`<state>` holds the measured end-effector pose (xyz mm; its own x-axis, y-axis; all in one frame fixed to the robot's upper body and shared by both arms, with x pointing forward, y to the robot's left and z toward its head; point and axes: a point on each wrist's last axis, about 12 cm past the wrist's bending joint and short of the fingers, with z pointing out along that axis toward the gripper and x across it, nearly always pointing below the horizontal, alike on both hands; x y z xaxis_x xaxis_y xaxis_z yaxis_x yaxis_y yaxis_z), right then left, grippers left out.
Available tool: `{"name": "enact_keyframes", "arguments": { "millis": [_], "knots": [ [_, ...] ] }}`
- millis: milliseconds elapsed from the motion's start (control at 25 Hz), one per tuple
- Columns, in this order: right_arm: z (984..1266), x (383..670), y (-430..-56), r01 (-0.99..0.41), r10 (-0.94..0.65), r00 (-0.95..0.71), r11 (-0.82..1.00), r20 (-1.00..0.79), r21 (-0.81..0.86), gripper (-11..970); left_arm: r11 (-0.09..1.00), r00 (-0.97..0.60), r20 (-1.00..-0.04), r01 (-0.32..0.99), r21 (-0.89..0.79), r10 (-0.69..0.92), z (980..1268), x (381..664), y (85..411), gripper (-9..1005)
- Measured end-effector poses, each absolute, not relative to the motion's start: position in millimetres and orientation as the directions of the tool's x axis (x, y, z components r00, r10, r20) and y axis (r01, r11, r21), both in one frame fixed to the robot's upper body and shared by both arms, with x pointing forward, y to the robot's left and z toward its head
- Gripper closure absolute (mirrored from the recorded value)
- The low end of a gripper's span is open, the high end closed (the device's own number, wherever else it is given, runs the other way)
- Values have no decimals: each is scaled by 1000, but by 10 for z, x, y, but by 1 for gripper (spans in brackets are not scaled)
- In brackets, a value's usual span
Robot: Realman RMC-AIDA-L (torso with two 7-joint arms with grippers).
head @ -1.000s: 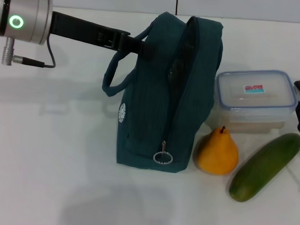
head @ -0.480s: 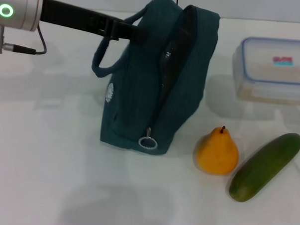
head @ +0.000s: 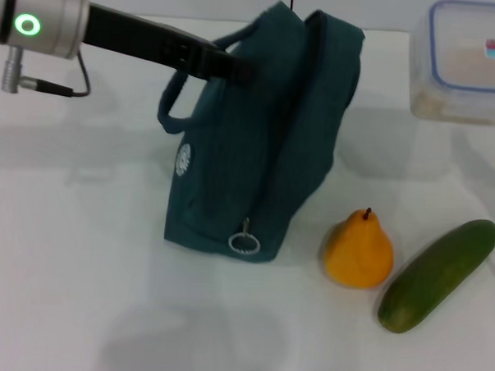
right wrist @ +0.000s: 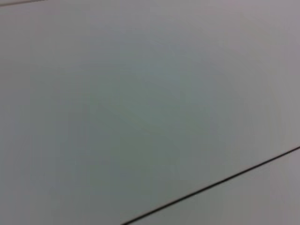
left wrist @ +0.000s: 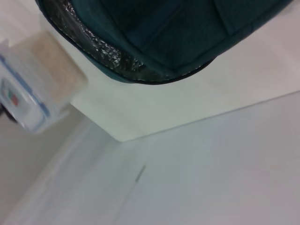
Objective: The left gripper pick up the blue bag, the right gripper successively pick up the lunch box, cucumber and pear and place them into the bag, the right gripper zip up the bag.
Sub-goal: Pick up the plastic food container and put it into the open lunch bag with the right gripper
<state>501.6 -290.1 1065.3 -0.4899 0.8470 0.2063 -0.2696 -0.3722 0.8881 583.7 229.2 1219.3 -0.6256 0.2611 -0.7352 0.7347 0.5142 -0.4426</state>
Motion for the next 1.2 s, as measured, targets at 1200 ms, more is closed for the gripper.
{"name": "enact_keyframes", "arguments": {
  "millis": [1200],
  "knots": [
    [10676,5593,-2257,-61,773,-604,-290,196,955,857,487,-626,-751,733,-475,209,12265,5877,2005,929]
  ]
}}
